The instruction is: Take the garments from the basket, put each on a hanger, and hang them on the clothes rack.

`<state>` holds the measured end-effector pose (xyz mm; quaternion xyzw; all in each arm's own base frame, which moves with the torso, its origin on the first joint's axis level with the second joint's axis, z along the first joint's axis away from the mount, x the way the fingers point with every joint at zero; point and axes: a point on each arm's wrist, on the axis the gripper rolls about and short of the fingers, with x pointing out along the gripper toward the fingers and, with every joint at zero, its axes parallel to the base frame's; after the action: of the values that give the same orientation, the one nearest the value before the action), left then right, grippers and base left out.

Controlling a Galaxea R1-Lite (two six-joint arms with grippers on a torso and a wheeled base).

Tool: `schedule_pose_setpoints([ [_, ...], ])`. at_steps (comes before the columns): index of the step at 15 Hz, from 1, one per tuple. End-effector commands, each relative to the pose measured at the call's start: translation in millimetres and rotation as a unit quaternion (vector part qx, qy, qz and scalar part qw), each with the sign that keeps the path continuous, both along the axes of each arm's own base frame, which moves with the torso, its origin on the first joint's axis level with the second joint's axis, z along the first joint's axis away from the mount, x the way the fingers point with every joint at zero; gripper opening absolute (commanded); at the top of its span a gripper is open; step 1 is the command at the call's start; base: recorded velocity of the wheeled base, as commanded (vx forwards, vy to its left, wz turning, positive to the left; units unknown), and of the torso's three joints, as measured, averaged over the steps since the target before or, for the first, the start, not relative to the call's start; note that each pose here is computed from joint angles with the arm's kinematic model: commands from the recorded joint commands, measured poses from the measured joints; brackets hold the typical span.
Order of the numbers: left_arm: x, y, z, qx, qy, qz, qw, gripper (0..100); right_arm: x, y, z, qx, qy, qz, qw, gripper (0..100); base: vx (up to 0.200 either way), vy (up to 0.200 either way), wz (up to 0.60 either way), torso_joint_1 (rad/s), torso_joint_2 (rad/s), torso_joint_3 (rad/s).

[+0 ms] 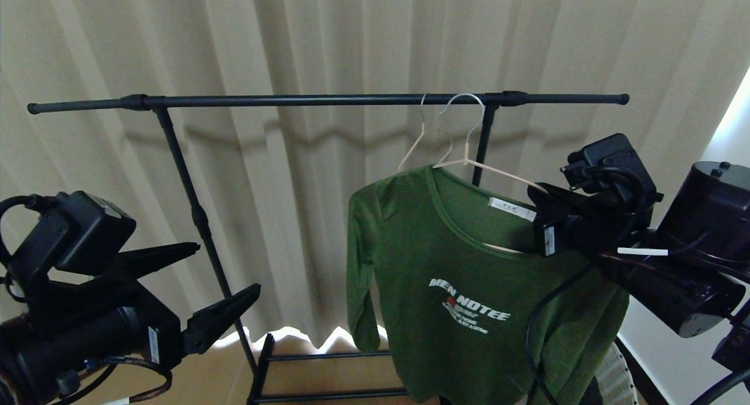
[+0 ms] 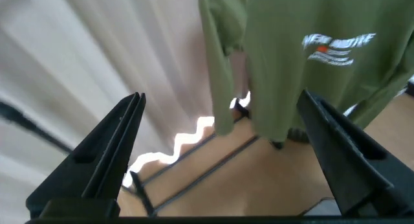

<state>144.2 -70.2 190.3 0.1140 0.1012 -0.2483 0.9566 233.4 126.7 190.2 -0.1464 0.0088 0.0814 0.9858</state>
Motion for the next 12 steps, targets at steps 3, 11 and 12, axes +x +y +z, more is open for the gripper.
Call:
schedule_pose_setpoints([
  [3,0.3,0.1,-1.1,0.002,0.002,0.000,1.0000,100,0.9,0.4,0.3,0.000,-0.001,0.000,1.0000,0,0.000,0.133,0.00,0.002,0.00,0.002],
  [11,-1.7,1.9,-6.3,0.002,-0.005,0.003,1.0000,100,6.7,3.2,4.6,0.005,-0.008,-0.002,1.0000,0,0.000,0.000,0.00,0.000,0.00,0.000],
  [12,-1.6,1.9,-5.8,0.002,-0.006,0.003,1.0000,100,7.1,3.5,5.8,0.007,-0.010,-0.002,0.9999,0,0.200,0.000,0.00,0.002,0.00,0.002],
])
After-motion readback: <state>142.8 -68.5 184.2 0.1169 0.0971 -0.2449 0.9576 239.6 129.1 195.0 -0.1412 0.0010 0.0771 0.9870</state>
